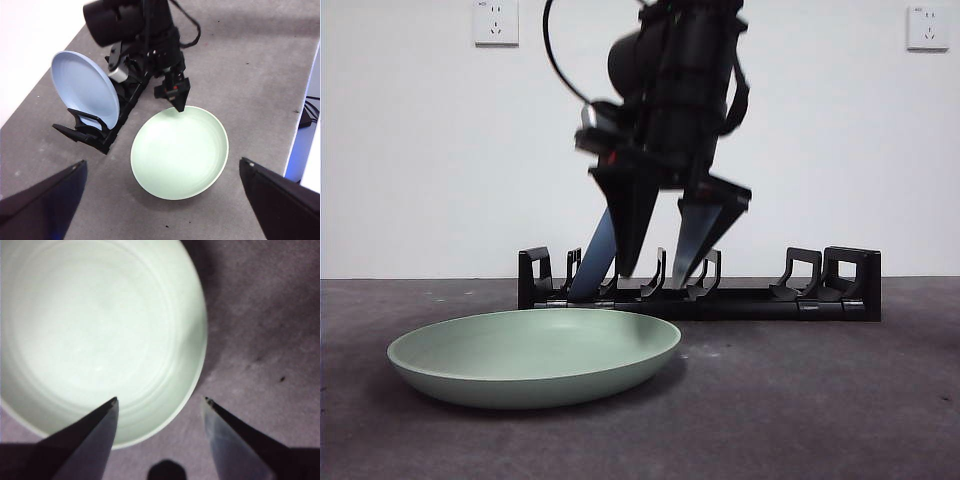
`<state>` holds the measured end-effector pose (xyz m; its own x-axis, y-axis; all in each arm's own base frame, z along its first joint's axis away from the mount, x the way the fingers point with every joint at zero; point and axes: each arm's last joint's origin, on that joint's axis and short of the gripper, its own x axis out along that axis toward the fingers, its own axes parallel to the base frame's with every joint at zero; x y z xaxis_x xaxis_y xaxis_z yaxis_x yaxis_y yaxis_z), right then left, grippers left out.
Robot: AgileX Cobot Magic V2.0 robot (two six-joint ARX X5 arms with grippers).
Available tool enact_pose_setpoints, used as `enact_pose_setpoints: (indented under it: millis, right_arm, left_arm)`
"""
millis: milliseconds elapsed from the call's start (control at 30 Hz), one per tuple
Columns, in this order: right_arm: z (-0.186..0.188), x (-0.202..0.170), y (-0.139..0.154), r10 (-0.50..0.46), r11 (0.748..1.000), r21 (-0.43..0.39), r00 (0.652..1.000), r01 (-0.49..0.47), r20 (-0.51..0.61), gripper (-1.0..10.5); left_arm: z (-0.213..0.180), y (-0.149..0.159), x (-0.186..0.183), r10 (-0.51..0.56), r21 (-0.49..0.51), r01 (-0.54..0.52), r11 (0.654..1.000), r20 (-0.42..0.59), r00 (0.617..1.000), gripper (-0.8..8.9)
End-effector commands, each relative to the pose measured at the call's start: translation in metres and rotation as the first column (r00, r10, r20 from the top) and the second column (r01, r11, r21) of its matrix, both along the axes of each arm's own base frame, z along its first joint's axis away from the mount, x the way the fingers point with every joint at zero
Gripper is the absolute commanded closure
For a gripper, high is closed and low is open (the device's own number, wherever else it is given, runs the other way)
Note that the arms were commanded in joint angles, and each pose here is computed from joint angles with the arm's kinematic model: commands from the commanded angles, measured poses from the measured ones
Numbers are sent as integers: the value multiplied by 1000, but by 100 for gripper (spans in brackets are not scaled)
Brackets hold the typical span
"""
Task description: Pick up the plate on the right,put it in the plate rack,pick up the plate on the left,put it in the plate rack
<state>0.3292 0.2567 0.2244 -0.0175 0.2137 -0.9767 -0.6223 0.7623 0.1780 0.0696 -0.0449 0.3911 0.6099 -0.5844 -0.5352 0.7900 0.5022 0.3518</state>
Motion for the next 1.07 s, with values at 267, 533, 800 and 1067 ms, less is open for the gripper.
enact_pose_setpoints:
  millis: [267, 533, 800, 1067]
  right_arm:
    - [-32, 11, 7, -16, 1000, -23, 1000, 16, -14, 662]
    - [-49, 13, 9, -25, 1000, -16, 1000, 25, -10, 663]
    - [-68, 8, 4, -35, 999, -31, 999, 34, -33, 777]
    - [-67, 8, 4, -32, 999, -30, 999, 31, -32, 962]
  left_arm:
    - [0, -3, 1, -39, 12, 39, 999, -7, 999, 301]
    - [-3, -10, 6, -66, 36, 67, 997, -29, 997, 301]
    - [-5, -19, 11, -111, 54, 114, 992, -56, 992, 301]
    - [-7, -25, 14, -135, 66, 141, 988, -78, 988, 301]
